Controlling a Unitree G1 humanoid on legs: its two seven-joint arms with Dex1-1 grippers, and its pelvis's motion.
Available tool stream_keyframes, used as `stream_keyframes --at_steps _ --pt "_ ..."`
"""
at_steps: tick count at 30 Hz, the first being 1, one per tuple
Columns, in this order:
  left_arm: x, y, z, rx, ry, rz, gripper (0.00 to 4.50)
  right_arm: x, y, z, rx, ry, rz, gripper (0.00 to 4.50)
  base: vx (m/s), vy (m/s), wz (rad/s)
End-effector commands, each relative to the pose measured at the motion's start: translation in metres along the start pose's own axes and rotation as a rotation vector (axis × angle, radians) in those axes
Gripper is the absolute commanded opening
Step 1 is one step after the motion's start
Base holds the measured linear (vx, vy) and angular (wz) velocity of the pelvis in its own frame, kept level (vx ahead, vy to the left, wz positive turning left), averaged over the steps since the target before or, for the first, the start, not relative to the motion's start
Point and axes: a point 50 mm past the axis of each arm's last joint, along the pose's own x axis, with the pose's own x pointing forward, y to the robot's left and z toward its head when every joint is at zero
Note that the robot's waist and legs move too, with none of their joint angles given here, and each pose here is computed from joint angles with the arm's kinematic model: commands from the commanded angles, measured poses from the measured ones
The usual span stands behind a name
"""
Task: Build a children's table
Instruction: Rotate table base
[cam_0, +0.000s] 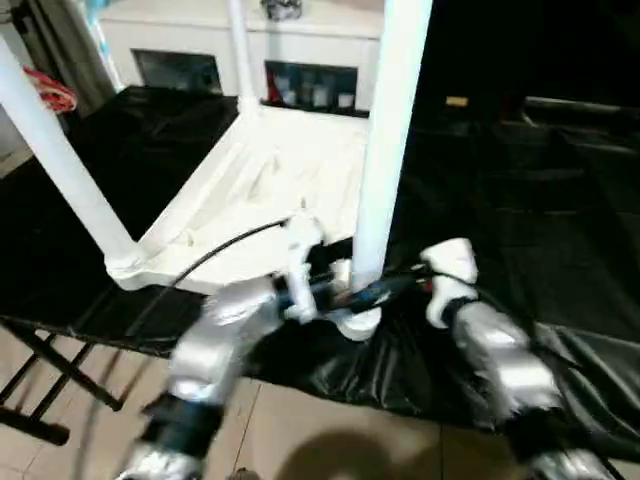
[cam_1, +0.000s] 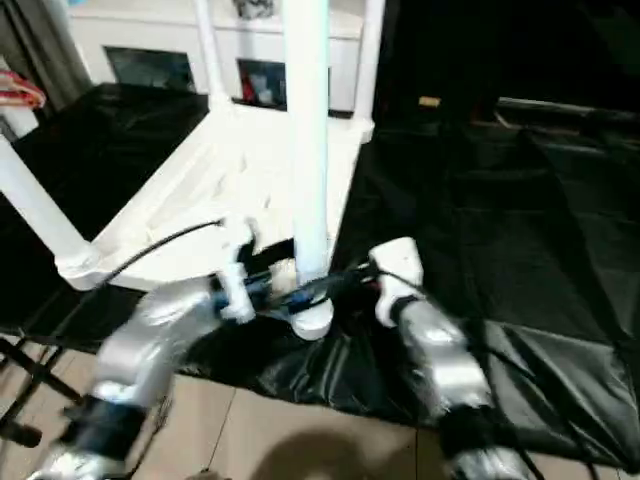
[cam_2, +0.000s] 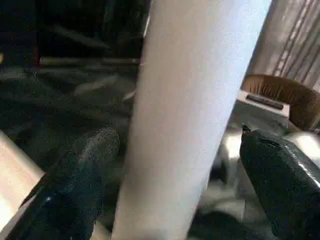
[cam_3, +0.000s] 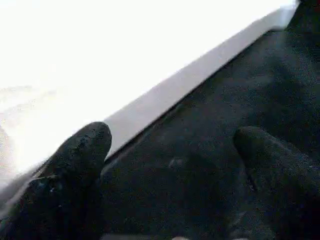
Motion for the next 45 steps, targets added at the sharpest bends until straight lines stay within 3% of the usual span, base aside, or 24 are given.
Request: stream_keyframes --at_steps 1,10,12,13,14,19,21,27,40,45 --pt "-0.005 0.001 0.006 0.011 -0.013 -0.005 4.42 -0.004 -0.004 0.007 0.004 -0.02 -0.015 4.5 0.0 0.0 0.0" --pt "-0.053 0.024 -0.002 0.041 0.094 0.212 4.42 -0.032 -0.024 0.015 -0.031 -0.022 -0.153 4.5 0.0 0.0 0.0" --pt "-0.063 0.039 -0.005 0.1 0.145 0.398 4.42 -0.04 -0.025 0.015 -0.02 -0.027 -0.226 4.5 0.0 0.0 0.0" --pt "-0.063 0.039 -0.005 0.103 0.148 0.41 4.42 -0.04 -0.026 0.016 -0.019 -0.028 -0.23 4.5 0.0 0.0 0.0" --pt "-0.071 0.053 -0.006 0.164 0.175 0.601 4.42 -0.046 -0.026 0.017 0.007 -0.046 -0.31 4.5 0.0 0.0 0.0" --pt "-0.076 0.056 -0.003 0.158 0.089 0.82 4.42 -0.054 -0.015 0.014 0.067 -0.056 -0.366 4.5 0.0 0.0 0.0" --pt "-0.079 0.051 -0.001 0.131 0.016 0.957 4.42 -0.059 -0.002 0.012 0.077 -0.049 -0.374 4.5 0.0 0.0 0.0" --pt "-0.078 0.04 -0.003 0.133 -0.003 1.03 4.42 -0.065 0.008 0.011 0.117 -0.04 -0.402 4.5 0.0 0.0 0.0" --pt "-0.08 0.038 -0.005 0.184 0.053 1.048 4.42 -0.066 -0.001 0.008 0.086 0.019 -0.388 4.5 0.0 0.0 0.0" --pt "-0.071 0.039 0.001 0.218 0.043 1.011 4.42 -0.061 -0.003 0.005 0.099 0.029 -0.394 4.5 0.0 0.0 0.0"
